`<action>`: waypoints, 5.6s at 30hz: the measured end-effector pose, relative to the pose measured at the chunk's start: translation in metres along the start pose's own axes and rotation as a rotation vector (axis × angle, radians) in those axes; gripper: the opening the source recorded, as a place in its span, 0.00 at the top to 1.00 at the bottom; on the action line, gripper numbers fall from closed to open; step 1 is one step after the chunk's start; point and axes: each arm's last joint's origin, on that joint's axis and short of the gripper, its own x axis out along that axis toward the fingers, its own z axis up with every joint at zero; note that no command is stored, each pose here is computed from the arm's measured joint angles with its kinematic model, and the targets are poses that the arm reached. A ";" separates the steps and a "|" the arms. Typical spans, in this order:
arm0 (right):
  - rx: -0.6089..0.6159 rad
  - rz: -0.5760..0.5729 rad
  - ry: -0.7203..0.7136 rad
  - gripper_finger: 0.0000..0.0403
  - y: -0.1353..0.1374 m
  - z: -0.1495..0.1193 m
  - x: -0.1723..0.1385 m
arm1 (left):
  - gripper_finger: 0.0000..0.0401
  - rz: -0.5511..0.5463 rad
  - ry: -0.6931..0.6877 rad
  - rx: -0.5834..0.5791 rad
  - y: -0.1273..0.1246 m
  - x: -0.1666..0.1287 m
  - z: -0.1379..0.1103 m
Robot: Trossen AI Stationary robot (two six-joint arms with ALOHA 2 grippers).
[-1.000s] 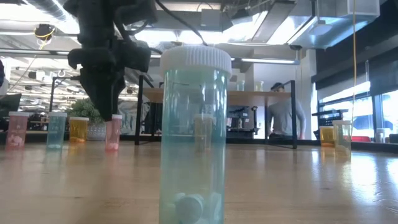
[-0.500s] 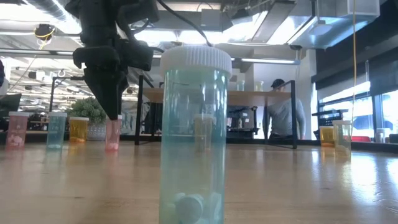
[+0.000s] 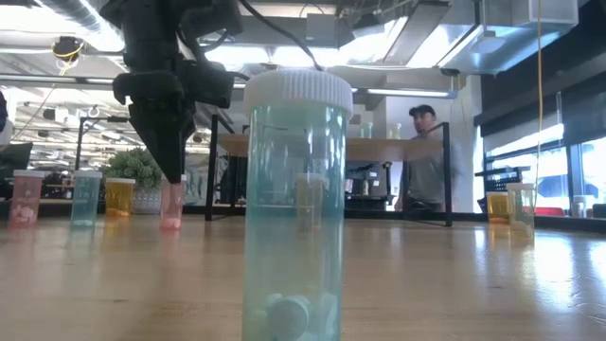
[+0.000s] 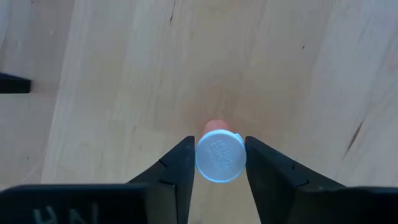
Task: Pick and place medicine bottles onto shelf by color
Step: Put the top right red medicine bottle on the shelf
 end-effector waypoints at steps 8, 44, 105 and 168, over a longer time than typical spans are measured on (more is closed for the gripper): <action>0.000 0.000 0.000 0.57 0.000 0.000 0.000 | 0.73 -0.005 0.001 0.000 0.000 0.000 0.000; 0.000 -0.003 0.002 0.57 0.000 0.000 0.000 | 0.73 -0.069 -0.129 0.104 0.008 -0.116 0.079; -0.020 -0.151 0.016 0.57 -0.007 0.003 -0.001 | 0.73 0.304 -0.143 0.005 0.225 -0.122 0.117; -0.022 -0.155 0.011 0.57 -0.007 0.003 -0.001 | 0.71 0.316 -0.150 -0.003 0.229 -0.110 0.124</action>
